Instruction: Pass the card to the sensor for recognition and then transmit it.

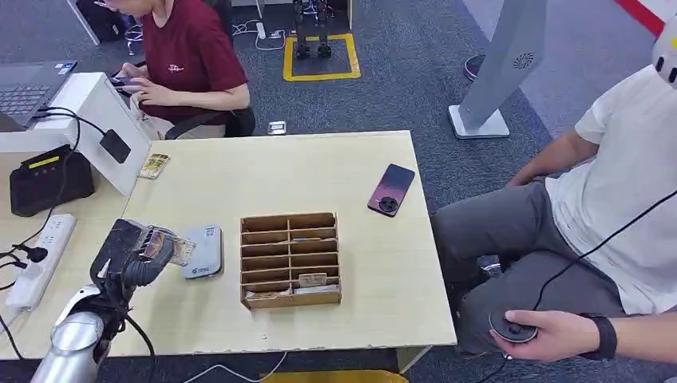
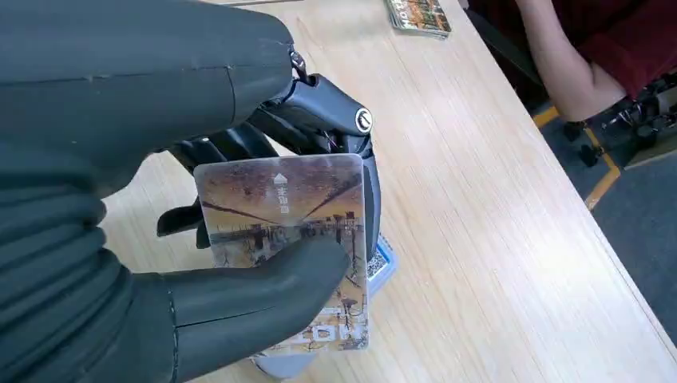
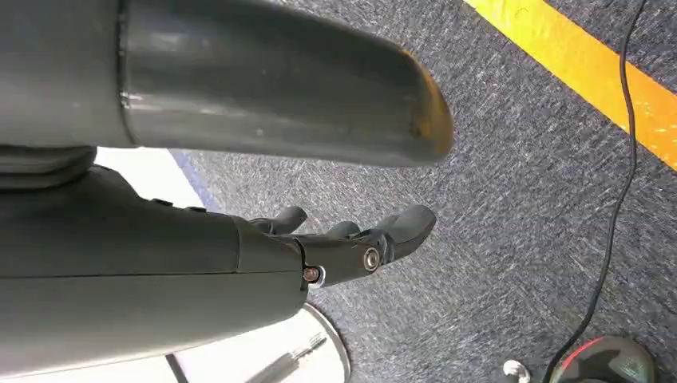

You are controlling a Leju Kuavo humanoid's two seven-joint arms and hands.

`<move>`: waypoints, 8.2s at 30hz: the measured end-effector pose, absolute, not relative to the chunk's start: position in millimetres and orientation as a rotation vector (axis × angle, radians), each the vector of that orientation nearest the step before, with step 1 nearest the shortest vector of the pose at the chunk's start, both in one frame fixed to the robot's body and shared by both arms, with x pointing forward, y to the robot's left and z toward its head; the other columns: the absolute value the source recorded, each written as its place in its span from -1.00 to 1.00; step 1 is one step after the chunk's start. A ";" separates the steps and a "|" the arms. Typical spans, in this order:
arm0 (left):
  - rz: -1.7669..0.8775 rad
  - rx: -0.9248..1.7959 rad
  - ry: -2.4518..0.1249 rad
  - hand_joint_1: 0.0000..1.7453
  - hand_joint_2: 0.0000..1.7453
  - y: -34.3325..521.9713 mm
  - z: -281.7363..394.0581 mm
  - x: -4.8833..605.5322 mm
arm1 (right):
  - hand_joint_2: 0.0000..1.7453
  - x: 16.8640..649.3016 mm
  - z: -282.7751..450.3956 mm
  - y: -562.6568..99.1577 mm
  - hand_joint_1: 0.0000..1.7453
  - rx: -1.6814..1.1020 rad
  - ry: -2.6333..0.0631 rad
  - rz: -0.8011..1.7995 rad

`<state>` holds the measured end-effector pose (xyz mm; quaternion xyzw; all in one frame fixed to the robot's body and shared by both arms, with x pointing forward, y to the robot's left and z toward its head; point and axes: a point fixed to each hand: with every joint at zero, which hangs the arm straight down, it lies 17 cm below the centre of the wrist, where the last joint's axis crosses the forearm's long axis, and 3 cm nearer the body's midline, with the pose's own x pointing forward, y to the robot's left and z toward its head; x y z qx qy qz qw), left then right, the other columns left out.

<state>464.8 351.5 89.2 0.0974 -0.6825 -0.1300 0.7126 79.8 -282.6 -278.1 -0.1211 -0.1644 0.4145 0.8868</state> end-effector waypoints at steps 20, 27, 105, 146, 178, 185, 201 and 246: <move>-0.288 0.216 -1.513 1.00 1.00 351.7 89.1 464.8 | -1.00 79.9 -278.1 -282.4 -1.00 -0.252 -0.342 0.862; -0.288 0.216 -1.513 1.00 1.00 351.5 89.1 464.8 | -1.00 79.8 -278.1 -282.4 -1.00 -0.252 -0.342 0.862; -0.331 0.549 -1.314 1.00 1.00 340.8 13.4 492.4 | -1.00 84.8 -278.1 -276.7 -1.00 -0.232 -0.332 0.869; -0.412 0.603 -1.272 1.00 1.00 335.8 -1.4 485.9 | -1.00 88.4 -277.1 -276.2 -1.00 -0.237 -0.354 0.871; -0.521 0.750 -1.244 1.00 1.00 345.5 -3.5 482.6 | -1.00 93.6 -275.4 -275.3 -1.00 -0.246 -0.385 0.877; -0.590 0.846 -1.215 1.00 1.00 351.8 -6.8 477.2 | -1.00 96.3 -274.4 -271.2 -1.00 -0.245 -0.403 0.884; -0.720 0.944 -1.173 1.00 1.00 354.1 -22.1 463.7 | -1.00 98.5 -273.4 -263.7 -1.00 -0.235 -0.422 0.901; -0.433 1.225 -2.024 1.00 1.00 352.0 365.4 558.1 | -1.00 103.9 -272.2 -254.6 -1.00 -0.214 -0.441 0.932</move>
